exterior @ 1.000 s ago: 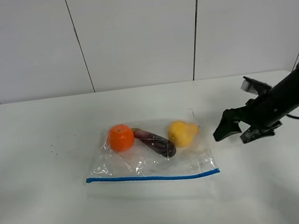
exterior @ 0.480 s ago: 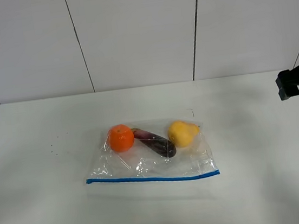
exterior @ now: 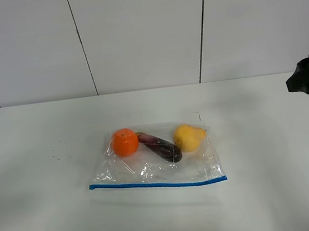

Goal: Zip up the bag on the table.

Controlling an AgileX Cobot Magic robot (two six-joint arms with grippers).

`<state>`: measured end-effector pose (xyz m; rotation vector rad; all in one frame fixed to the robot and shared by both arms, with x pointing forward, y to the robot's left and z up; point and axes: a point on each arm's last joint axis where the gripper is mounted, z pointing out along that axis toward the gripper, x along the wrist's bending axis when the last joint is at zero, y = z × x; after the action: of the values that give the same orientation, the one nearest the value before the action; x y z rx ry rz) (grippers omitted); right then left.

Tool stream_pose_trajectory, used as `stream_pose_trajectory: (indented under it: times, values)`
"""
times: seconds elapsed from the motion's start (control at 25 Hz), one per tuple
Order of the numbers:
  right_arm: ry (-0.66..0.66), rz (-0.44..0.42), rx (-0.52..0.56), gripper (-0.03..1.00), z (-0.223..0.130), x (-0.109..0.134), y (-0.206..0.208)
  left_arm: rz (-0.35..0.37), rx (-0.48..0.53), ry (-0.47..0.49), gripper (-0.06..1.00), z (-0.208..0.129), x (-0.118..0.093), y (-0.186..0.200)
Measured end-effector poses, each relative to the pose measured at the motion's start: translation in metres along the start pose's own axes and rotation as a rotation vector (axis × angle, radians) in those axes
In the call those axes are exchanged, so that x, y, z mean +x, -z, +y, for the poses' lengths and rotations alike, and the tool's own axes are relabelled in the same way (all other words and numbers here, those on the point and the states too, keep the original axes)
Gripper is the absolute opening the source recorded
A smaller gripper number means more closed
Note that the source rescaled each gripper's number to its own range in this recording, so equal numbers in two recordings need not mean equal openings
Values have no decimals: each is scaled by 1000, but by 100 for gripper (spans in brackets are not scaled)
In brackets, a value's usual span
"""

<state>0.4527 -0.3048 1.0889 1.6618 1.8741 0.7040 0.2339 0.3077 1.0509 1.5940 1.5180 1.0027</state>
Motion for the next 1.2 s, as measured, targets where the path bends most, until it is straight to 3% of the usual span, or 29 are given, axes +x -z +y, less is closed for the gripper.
stream_pose_trajectory:
  times: [0.44,0.64,0.96,1.2]
  values:
    - [49,-44,-281,100,-70,17,77,0,0,0,100,0,0,0]
    - [66,-46,-355,100,-102,26,112,0,0,0,100,0,0,0]
    - [31,-83,-554,100,-151,35,157,0,0,0,100,0,0,0]
    - [-15,-80,-505,100,-166,36,158,0,0,0,100,0,0,0]
